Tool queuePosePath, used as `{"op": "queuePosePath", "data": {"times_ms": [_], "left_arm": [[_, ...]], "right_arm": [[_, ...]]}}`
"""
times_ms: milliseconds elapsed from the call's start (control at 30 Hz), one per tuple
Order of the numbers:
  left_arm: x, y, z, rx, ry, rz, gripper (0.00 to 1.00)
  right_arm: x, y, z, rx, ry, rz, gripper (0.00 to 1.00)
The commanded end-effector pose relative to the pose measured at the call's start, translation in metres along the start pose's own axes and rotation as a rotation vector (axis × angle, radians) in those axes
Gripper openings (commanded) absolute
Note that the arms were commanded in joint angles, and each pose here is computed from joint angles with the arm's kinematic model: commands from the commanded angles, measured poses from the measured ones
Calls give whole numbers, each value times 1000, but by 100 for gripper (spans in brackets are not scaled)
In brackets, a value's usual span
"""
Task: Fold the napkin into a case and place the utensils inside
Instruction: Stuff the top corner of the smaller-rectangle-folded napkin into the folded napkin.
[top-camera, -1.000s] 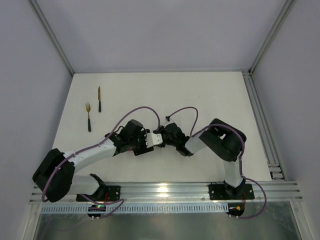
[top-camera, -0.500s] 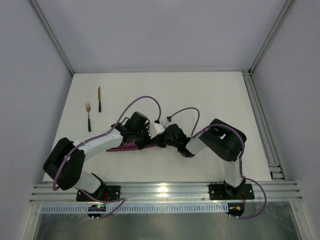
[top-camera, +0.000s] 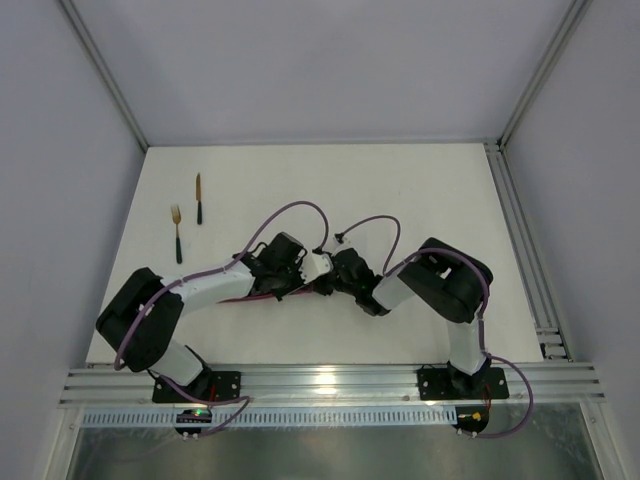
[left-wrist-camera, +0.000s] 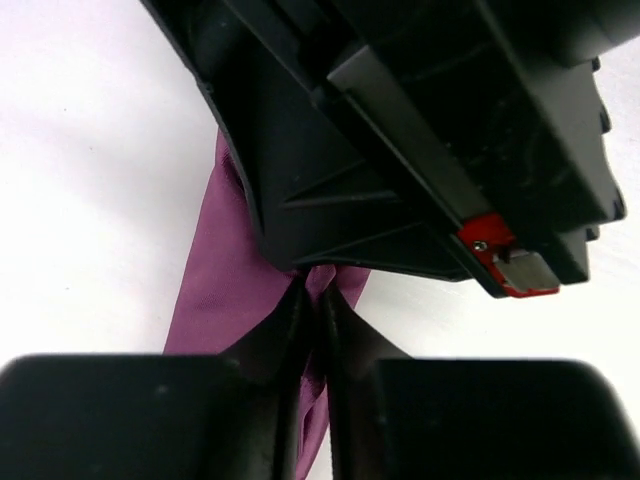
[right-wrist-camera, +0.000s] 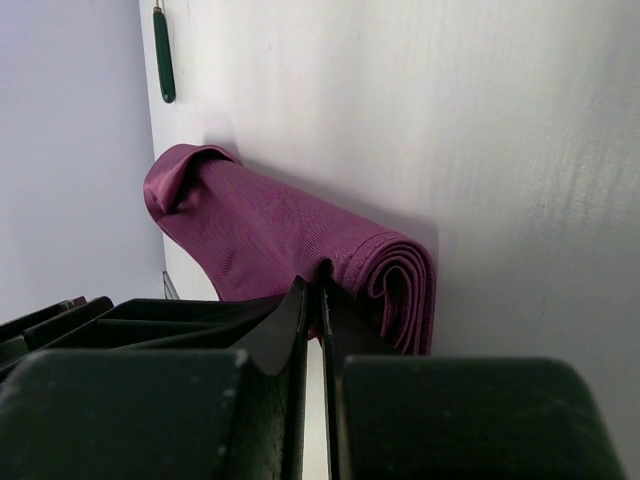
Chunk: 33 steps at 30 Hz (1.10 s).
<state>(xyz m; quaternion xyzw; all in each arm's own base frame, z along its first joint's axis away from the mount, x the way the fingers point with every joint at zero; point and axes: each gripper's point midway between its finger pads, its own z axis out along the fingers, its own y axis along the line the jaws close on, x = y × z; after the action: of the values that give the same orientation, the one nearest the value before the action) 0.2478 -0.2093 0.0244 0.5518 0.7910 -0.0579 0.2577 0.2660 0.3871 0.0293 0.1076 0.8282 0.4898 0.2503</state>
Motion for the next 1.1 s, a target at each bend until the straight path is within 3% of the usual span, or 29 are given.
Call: {"op": "queuePosePath", "data": {"times_ms": [0, 33, 167, 267, 300, 500, 600, 633, 767, 1067], "left_arm": [[-1, 1, 3, -16, -10, 20, 6], [0, 2, 2, -19, -10, 28, 0], [-5, 2, -4, -22, -52, 56, 0], [-6, -1, -8, -14, -83, 79, 0], [-9, -1, -12, -17, -102, 85, 0], [-10, -7, -16, 3, -145, 132, 0], [-6, -7, -14, -4, -136, 147, 0], [-5, -9, -13, 3, -136, 151, 0], [-5, -15, -19, 19, -178, 184, 0], [13, -26, -19, 60, -151, 253, 0]], "right_arm": [[-14, 25, -3, -77, -63, -15, 4], [-13, 23, -3, -70, -60, -16, 4], [-11, 19, -2, -57, -56, -10, 12], [-11, 19, -1, -70, -61, 15, 32], [-12, 20, 0, -74, -63, 21, 35], [-12, 17, 11, -67, -64, 45, 39], [-13, 16, 15, -74, -69, 63, 33], [-15, 15, 16, -72, -73, 67, 24], [-17, 3, 14, -45, -93, 77, 7], [-46, -2, -8, -64, -178, 90, 4]]}}
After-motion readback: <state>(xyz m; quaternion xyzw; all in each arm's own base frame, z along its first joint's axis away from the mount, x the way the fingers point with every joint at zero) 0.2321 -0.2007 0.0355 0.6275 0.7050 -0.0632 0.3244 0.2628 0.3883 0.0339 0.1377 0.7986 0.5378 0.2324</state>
